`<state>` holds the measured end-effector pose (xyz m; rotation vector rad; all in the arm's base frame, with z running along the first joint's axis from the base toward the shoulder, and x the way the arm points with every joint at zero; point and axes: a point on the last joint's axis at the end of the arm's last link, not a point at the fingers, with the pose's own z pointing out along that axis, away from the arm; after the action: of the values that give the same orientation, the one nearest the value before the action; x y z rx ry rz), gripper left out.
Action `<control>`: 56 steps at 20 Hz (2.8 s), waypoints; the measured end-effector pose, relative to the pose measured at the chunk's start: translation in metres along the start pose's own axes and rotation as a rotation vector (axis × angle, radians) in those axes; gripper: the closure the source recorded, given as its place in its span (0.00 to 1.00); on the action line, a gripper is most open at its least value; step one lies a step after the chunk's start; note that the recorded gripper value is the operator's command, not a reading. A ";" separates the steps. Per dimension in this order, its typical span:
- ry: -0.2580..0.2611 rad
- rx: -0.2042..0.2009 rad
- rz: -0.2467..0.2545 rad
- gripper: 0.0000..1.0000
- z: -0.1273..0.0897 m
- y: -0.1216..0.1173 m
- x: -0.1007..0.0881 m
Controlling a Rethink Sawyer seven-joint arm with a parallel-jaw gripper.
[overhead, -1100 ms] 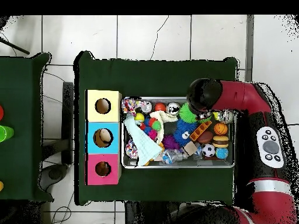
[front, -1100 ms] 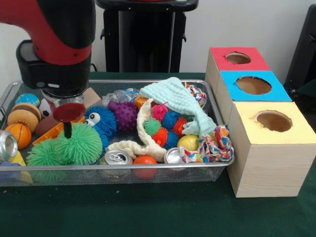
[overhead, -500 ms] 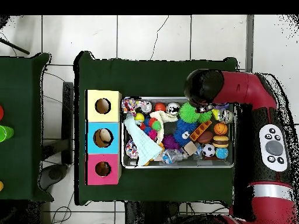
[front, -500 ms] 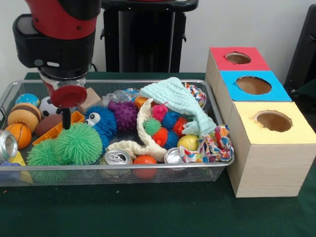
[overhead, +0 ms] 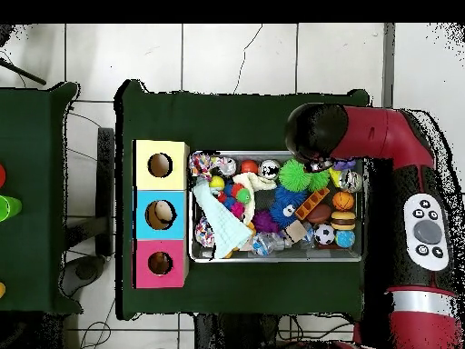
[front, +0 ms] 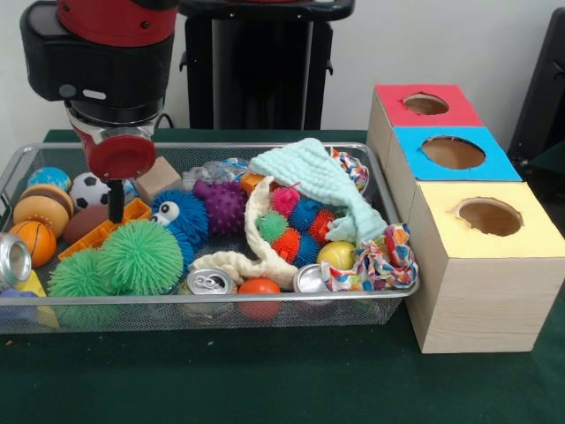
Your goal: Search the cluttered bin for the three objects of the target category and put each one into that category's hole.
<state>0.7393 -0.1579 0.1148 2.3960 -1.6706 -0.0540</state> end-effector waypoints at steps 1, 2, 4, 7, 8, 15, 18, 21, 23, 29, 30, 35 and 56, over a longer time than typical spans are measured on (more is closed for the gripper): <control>0.005 0.000 -0.001 0.00 -0.001 -0.001 0.000; 0.007 0.000 -0.002 0.00 -0.001 -0.001 -0.001; 0.012 -0.002 -0.003 0.00 -0.002 -0.002 -0.002; 0.019 -0.006 -0.007 0.00 -0.003 -0.003 -0.004; 0.021 -0.008 -0.008 0.00 -0.003 -0.003 -0.005; 0.050 -0.027 -0.034 0.00 -0.007 -0.008 -0.023; 0.061 -0.033 -0.048 0.00 -0.009 -0.012 -0.033; 0.080 -0.039 -0.062 0.00 -0.012 -0.019 -0.047; 0.087 -0.038 -0.065 0.00 -0.013 -0.023 -0.053; 0.107 -0.024 -0.069 0.00 -0.014 -0.041 -0.060; 0.113 -0.022 -0.069 0.00 -0.013 -0.044 -0.060; 0.145 -0.019 -0.067 0.00 -0.007 -0.057 -0.056; -0.111 -0.110 0.051 0.00 -0.037 -0.076 -0.125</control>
<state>0.7713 -0.0104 0.1238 2.3070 -1.7270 -0.2685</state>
